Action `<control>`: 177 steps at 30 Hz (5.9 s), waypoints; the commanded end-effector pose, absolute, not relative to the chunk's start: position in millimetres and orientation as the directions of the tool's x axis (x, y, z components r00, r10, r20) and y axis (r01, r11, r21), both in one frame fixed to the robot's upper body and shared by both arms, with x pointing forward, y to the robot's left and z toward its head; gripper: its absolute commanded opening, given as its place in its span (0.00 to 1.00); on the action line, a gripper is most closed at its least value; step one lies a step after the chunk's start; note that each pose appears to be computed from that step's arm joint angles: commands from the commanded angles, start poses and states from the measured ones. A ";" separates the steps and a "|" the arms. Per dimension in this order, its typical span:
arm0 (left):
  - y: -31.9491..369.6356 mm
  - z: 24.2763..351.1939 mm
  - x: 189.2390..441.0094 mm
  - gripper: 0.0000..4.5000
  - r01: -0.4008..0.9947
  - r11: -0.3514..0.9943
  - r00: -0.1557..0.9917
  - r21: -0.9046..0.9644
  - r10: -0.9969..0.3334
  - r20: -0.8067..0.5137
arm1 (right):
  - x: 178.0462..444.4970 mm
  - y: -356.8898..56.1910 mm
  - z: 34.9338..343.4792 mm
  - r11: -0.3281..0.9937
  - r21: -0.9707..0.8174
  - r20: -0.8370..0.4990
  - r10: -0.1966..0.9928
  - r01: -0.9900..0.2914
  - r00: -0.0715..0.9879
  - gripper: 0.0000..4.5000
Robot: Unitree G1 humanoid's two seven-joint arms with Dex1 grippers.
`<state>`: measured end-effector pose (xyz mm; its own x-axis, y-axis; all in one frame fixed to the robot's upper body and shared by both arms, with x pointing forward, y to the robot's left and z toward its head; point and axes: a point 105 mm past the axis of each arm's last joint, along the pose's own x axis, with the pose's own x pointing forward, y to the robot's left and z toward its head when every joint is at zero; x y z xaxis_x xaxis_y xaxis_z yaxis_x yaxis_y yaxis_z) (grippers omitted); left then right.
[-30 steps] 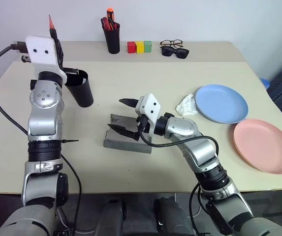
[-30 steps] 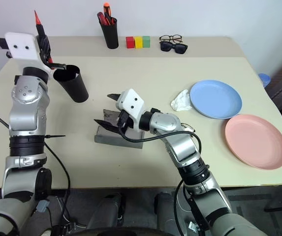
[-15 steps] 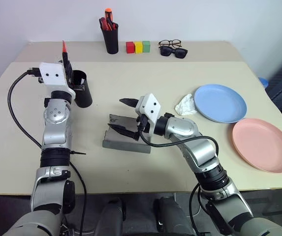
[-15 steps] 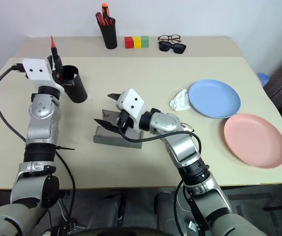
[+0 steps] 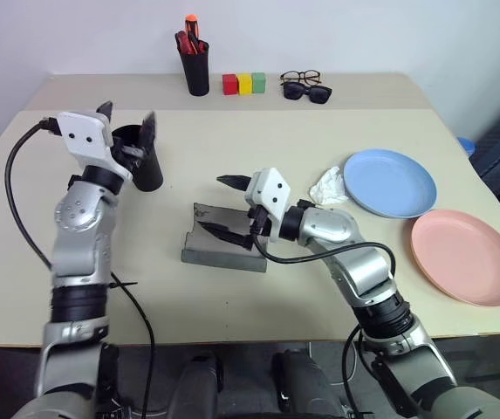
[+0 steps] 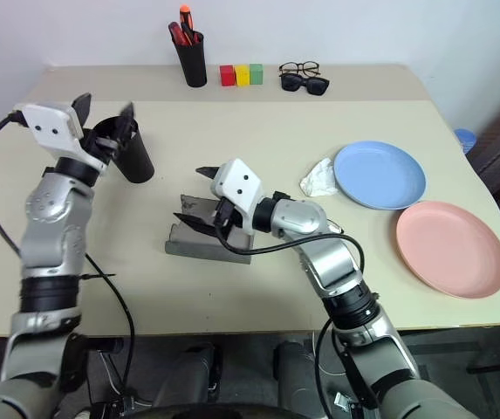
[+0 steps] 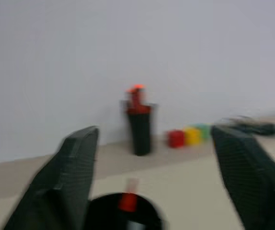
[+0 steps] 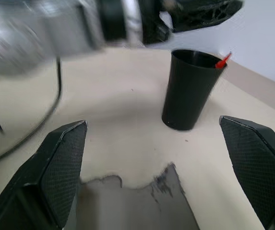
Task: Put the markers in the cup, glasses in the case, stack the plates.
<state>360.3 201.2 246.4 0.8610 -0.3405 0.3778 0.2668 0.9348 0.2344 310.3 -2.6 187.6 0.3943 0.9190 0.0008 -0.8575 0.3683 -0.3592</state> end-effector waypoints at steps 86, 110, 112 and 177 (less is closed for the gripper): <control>188.4 131.9 293.6 0.50 0.738 0.622 0.674 0.261 -0.678 -0.292 | 339.9 -172.4 150.7 0.520 -0.489 -0.470 0.519 -0.700 0.714 0.01; 242.0 106.6 263.8 0.50 0.624 0.753 0.775 0.209 -0.561 -0.292 | 361.1 -16.8 157.5 0.093 -0.596 -0.438 0.795 -0.798 0.420 0.01; 241.2 106.8 262.6 0.50 0.624 0.753 0.775 0.208 -0.561 -0.293 | 358.3 -23.5 151.3 0.089 -0.582 -0.462 0.781 -0.808 0.419 0.01; 109.7 194.3 313.6 0.01 0.805 0.513 0.556 0.299 -0.827 -0.081 | 364.4 -221.1 157.2 0.687 -0.593 -0.347 0.253 -0.420 0.903 0.76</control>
<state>315.0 104.2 157.8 0.5164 -0.8245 -0.2313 0.8551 0.4821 0.1908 360.2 -205.1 148.8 0.8703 0.3251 -0.3699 -0.4840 0.7035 -0.5204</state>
